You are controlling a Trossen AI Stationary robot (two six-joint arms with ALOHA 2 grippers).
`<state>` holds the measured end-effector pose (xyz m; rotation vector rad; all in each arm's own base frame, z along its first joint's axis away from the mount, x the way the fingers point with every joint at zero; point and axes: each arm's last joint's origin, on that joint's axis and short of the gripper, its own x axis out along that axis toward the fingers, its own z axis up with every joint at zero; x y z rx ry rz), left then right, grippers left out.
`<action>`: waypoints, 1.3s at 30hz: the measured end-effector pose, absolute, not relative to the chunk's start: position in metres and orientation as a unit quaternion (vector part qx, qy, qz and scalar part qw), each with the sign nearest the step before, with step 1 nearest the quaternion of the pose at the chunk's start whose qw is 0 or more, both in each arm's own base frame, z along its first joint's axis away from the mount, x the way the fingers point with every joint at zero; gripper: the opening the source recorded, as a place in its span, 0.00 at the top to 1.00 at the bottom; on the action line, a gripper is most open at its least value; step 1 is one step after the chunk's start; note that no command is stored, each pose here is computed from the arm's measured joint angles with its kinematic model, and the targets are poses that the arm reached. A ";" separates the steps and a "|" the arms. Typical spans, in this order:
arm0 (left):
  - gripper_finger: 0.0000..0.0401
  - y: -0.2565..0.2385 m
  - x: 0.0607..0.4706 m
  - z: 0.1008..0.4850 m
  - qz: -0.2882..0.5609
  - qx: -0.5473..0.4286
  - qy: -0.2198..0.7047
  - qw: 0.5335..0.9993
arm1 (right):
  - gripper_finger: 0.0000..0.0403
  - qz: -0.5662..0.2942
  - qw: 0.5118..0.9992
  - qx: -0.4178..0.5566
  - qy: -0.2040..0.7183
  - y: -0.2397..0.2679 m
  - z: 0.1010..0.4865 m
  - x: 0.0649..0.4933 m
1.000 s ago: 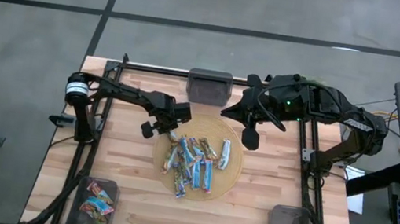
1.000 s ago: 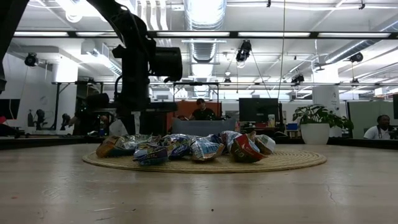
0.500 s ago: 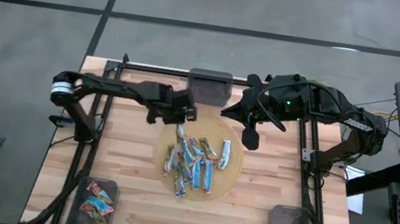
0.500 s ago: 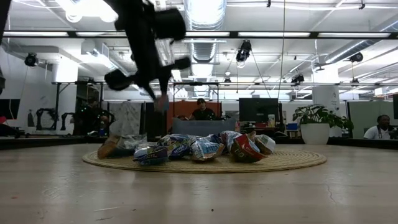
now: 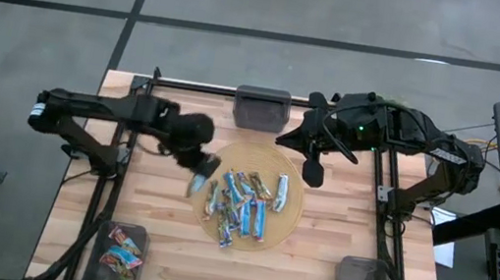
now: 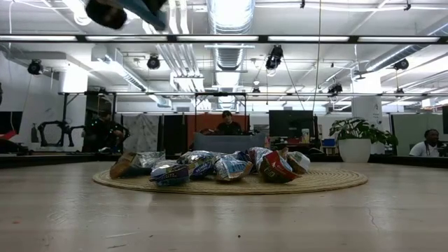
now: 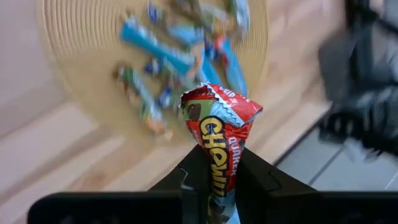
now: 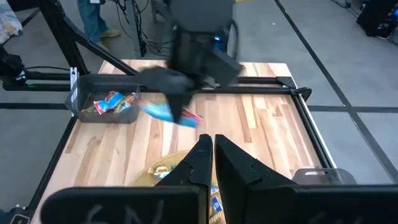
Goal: Pick and place Granola Bars by type
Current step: Put the red granola bar into the left black bin
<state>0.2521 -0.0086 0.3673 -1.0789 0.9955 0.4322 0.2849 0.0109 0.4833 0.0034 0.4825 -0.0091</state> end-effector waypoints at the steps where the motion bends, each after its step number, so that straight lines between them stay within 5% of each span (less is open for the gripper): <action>1: 0.91 -0.016 0.249 0.370 0.191 -0.477 0.461 0.724 | 0.98 -0.005 0.971 0.002 0.239 0.011 0.483 0.285; 19: 0.91 -0.118 0.218 0.376 -0.031 -0.278 0.553 0.785 | 0.98 -0.008 0.971 0.015 0.240 0.011 0.483 0.285; 30: 0.91 -0.159 0.189 0.376 -0.253 -0.090 0.567 0.779 | 0.98 -0.016 0.970 0.027 0.240 0.010 0.483 0.286; 39: 0.91 -0.181 0.169 0.354 -0.309 0.051 0.612 0.727 | 0.98 -0.044 0.970 0.033 0.238 0.009 0.483 0.286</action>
